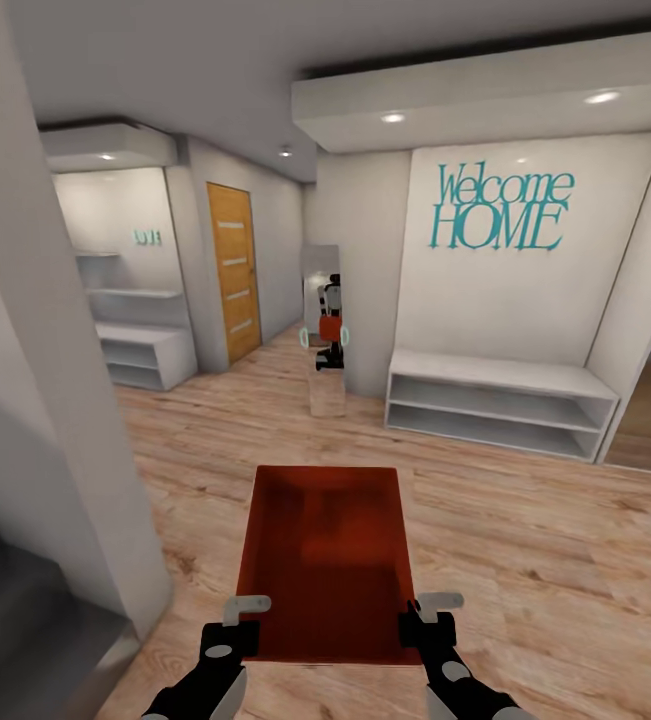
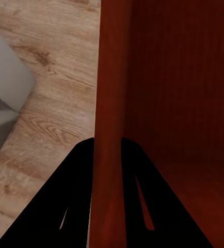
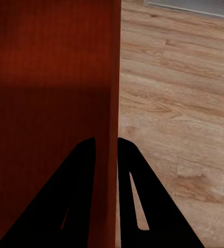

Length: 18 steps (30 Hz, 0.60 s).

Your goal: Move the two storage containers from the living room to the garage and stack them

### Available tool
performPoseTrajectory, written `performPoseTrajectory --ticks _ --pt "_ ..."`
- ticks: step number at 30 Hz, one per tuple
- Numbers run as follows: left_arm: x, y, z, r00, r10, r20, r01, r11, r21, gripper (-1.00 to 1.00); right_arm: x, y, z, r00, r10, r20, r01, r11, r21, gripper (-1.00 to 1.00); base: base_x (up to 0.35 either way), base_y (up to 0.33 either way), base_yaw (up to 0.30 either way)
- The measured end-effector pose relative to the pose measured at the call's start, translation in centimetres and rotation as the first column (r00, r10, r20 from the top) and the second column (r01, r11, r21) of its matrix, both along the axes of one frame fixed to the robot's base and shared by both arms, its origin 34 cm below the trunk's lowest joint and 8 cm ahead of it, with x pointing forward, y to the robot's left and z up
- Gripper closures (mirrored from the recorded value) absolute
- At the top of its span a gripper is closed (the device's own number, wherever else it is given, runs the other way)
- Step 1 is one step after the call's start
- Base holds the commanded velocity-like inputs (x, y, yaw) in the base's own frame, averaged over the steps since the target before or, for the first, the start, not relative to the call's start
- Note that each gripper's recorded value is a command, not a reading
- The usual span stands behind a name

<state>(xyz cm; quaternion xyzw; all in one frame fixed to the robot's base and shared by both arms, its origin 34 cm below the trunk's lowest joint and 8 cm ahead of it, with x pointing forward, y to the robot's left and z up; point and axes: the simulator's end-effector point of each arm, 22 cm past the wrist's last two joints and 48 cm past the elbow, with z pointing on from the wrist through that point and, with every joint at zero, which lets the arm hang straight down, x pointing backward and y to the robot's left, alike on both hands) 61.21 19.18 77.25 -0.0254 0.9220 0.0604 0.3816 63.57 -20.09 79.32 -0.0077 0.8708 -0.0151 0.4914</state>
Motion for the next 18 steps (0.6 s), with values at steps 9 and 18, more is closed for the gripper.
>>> performPoseTrajectory --ticks 9,18 --pt "0.00 0.00 0.00 1.000 0.000 0.000 0.000 1.000 0.000 1.00 -0.01 0.00 -0.01 1.000 0.000 0.000 0.000 1.000 0.000 1.00 0.320 0.000 0.000" --pt "0.00 -0.01 0.00 1.000 0.000 0.000 0.000 1.000 0.000 1.00 -0.01 -0.01 -0.01 1.000 0.000 0.000 0.000 1.000 0.000 1.00 0.320 0.000 0.000"
